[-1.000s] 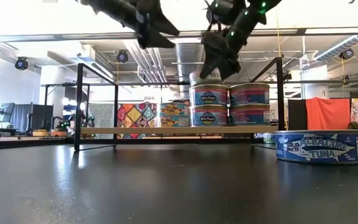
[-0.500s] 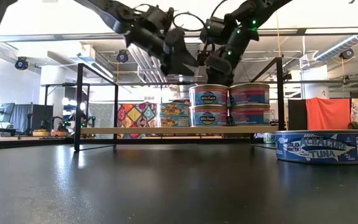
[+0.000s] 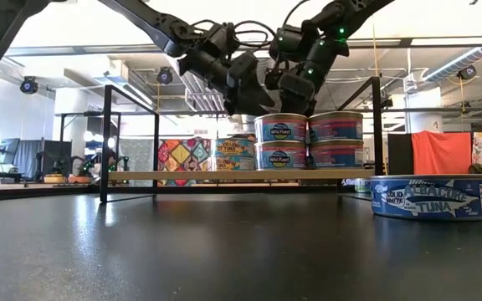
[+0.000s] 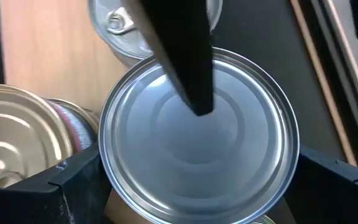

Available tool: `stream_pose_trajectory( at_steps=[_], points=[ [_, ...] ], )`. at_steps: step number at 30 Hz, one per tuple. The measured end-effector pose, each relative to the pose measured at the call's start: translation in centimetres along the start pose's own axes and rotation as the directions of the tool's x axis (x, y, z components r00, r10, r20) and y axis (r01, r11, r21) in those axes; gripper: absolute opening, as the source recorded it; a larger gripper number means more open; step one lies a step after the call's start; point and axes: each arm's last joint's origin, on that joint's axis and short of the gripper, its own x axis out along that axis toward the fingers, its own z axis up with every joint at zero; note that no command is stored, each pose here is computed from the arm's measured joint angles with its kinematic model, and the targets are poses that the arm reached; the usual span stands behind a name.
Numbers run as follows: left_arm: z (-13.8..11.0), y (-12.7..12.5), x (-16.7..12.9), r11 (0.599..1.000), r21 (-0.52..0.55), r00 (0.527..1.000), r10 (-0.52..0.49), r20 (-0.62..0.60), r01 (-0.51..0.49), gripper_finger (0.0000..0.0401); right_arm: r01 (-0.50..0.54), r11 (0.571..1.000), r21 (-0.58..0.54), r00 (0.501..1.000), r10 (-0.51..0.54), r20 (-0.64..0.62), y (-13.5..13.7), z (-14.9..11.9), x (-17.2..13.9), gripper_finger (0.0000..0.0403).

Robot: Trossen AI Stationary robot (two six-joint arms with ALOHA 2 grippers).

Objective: Stack canned seafood by type on shelf
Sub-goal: Put the bottom right green and white tuna can on the shelf

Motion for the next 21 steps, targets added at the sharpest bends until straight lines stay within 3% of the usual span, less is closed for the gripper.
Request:
stream_pose_trajectory(
  at_steps=[5, 8, 11, 17, 21],
  points=[
    [-0.3, -0.6, 0.9, 1.000, 0.010, 1.000, 0.003, -0.014, -0.003, 0.0258, -0.009, 1.000, 0.017, 1.000, 0.010, -0.028, 0.0, -0.3, 0.6, 0.0370],
    [-0.5, -1.0, 1.4, 1.000, 0.015, 1.000, -0.006, -0.026, 0.006, 0.0236, -0.009, 1.000, 0.022, 0.999, 0.010, -0.032, 0.0, -0.3, 0.6, 0.0370],
    [-0.4, -1.4, 1.5, 1.000, 0.019, 1.000, -0.013, -0.026, 0.014, 0.0183, -0.006, 1.000, 0.022, 1.000, 0.007, -0.029, -0.1, -0.3, 0.6, 0.0370],
    [-0.4, -1.6, 1.5, 0.999, 0.034, 0.999, -0.041, -0.029, 0.042, 0.0029, 0.000, 1.000, 0.025, 1.000, 0.001, -0.027, -0.3, -0.3, 0.6, 0.0370],
    [-0.5, -1.7, 1.6, 0.998, 0.040, 0.998, -0.046, -0.034, 0.047, 0.0012, 0.003, 1.000, 0.025, 1.000, -0.002, -0.027, -0.3, -0.3, 0.6, 0.0370]
  ],
)
